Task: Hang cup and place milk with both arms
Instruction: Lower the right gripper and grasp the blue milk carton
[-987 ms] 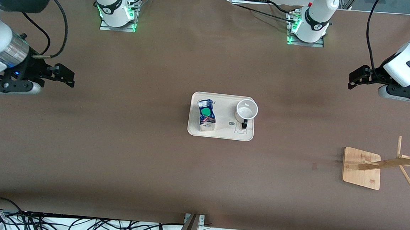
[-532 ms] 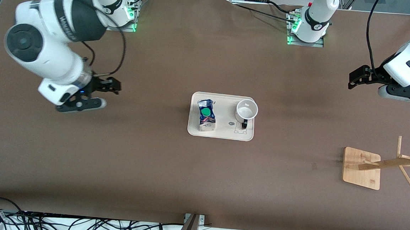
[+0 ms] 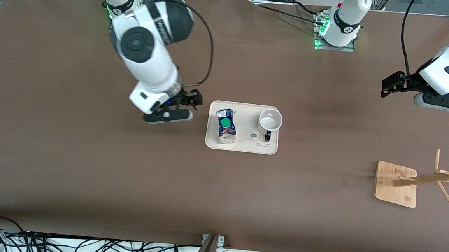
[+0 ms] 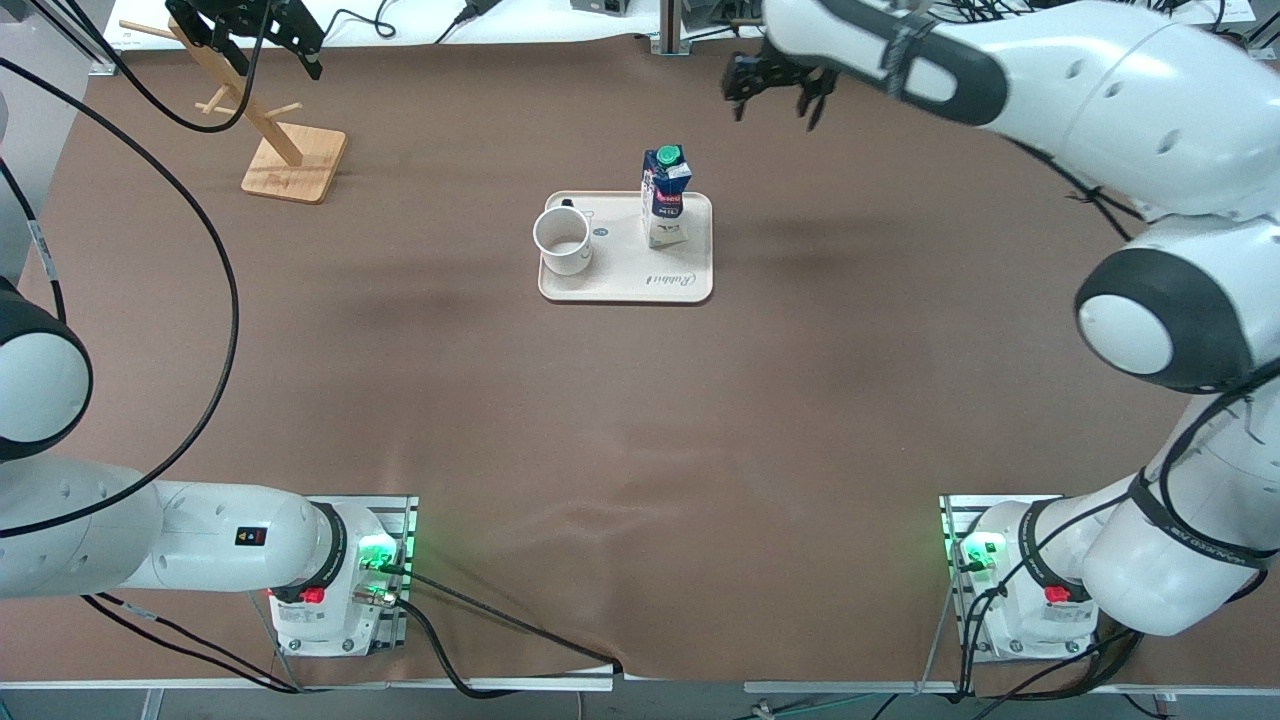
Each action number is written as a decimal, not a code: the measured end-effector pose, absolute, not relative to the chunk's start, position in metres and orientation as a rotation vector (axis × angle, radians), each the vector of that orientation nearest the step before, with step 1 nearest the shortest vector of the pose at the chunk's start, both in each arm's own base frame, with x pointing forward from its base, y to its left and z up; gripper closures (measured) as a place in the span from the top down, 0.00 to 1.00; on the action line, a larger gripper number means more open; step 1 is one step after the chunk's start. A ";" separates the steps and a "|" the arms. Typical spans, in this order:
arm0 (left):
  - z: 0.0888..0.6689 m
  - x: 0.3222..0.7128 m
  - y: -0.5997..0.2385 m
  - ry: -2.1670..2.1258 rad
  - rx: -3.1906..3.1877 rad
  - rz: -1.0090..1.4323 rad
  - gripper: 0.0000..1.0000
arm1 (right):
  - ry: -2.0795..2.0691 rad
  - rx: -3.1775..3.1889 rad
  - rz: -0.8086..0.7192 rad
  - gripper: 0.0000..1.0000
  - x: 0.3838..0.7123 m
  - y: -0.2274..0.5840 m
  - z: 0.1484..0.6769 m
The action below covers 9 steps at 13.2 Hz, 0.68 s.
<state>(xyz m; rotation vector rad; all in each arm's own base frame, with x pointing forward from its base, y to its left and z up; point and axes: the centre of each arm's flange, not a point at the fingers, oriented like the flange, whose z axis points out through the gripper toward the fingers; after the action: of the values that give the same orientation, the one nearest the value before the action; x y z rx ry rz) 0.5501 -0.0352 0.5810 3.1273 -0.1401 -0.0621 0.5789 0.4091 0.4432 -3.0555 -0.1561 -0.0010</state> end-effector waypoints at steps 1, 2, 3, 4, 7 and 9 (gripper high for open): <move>0.581 0.550 -0.035 -0.140 3.127 -0.062 1.00 | -0.135 -3.052 -0.017 1.00 0.575 0.433 0.431; 0.581 0.550 -0.035 -0.140 3.127 -0.063 1.00 | -0.118 -3.049 -0.030 1.00 0.571 0.457 0.418; 0.581 0.550 -0.035 -0.140 3.127 -0.063 1.00 | -0.114 -3.045 -0.044 1.00 0.567 0.476 0.405; 0.581 0.550 -0.035 -0.140 3.127 -0.062 1.00 | -0.121 -3.040 -0.058 1.00 0.563 0.491 0.394; 0.581 0.550 -0.035 -0.140 3.127 -0.062 1.00 | -0.171 -3.049 -0.090 1.00 0.556 0.513 0.366; 0.581 0.550 -0.035 -0.140 3.127 -0.062 1.00 | -0.183 -3.061 -0.104 1.00 0.556 0.515 0.358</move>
<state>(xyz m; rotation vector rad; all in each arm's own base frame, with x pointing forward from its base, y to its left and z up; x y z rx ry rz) 0.5501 -0.0353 0.5811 3.1272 -0.1404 -0.0623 0.5564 0.5150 0.3583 -3.0605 -0.1829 -0.1037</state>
